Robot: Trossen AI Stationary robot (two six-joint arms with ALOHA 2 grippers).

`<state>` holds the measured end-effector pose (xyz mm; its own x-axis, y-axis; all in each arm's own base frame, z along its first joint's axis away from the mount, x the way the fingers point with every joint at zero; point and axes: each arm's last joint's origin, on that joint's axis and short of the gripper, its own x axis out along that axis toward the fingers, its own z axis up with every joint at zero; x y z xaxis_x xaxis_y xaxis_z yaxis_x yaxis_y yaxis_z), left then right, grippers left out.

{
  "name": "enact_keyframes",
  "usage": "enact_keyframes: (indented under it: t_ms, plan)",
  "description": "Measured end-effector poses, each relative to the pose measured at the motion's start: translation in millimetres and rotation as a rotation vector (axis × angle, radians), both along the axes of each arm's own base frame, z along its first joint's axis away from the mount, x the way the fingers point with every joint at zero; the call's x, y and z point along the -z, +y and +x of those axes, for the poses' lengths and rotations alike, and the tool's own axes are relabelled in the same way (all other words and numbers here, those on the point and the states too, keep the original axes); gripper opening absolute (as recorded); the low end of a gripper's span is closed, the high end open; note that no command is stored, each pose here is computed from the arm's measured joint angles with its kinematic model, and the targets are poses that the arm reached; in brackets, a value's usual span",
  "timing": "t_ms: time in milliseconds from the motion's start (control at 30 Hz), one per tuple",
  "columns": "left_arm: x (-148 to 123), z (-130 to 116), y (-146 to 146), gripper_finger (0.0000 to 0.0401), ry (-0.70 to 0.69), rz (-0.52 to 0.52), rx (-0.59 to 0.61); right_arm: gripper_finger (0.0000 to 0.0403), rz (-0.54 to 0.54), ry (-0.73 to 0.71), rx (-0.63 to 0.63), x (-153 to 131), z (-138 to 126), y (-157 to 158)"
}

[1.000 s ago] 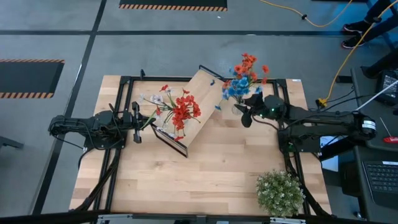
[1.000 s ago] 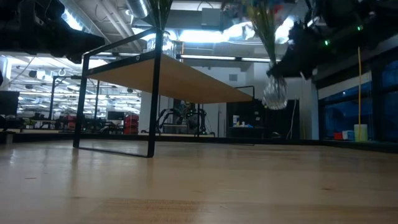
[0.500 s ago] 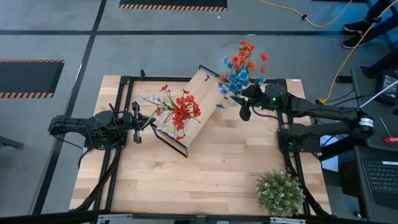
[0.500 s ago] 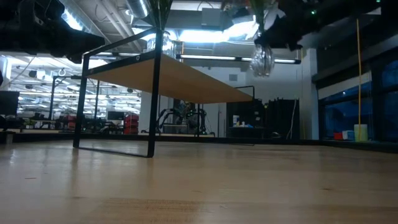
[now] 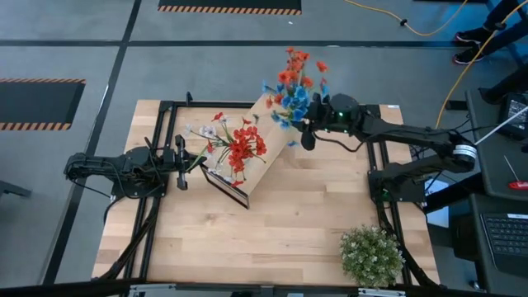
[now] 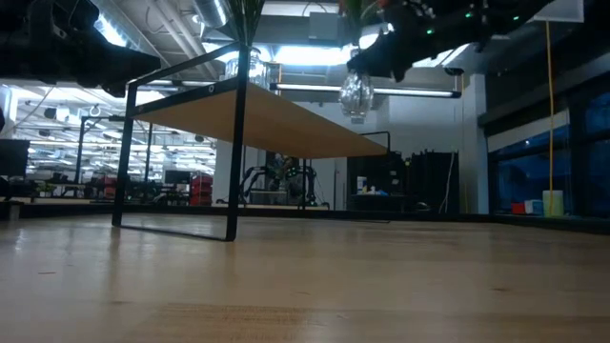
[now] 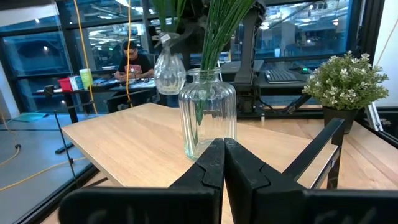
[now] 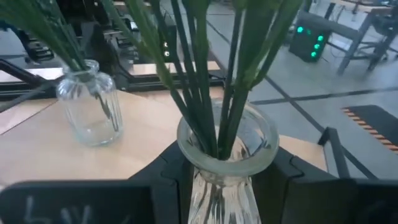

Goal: Pick and place flowers into a vace then onto a shelf
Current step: Put the transparent flower vase with flowers on the shelf

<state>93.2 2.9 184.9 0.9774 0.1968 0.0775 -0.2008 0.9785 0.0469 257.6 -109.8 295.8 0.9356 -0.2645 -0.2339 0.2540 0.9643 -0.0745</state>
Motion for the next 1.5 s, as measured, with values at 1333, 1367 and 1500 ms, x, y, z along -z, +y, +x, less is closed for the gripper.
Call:
enact_keyframes:
  t_ms: [1333, 1367, 1500]
  plan:
    - [0.0, 0.0, 0.0, 0.0004, 0.000, 0.000, 0.000, 0.0116, 0.024, 0.083, 0.005, 22.7, 55.9, -46.4]
    - [0.0, 0.0, 0.0, 0.0004, 0.000, 0.000, 0.000, 0.0116, 0.025, 0.084, 0.005, 22.8, 55.8, -46.4]
    - [0.0, 0.0, 0.0, 0.0004, 0.000, 0.000, 0.000, 0.0116, 0.027, 0.086, 0.005, 22.9, 55.7, -46.3]
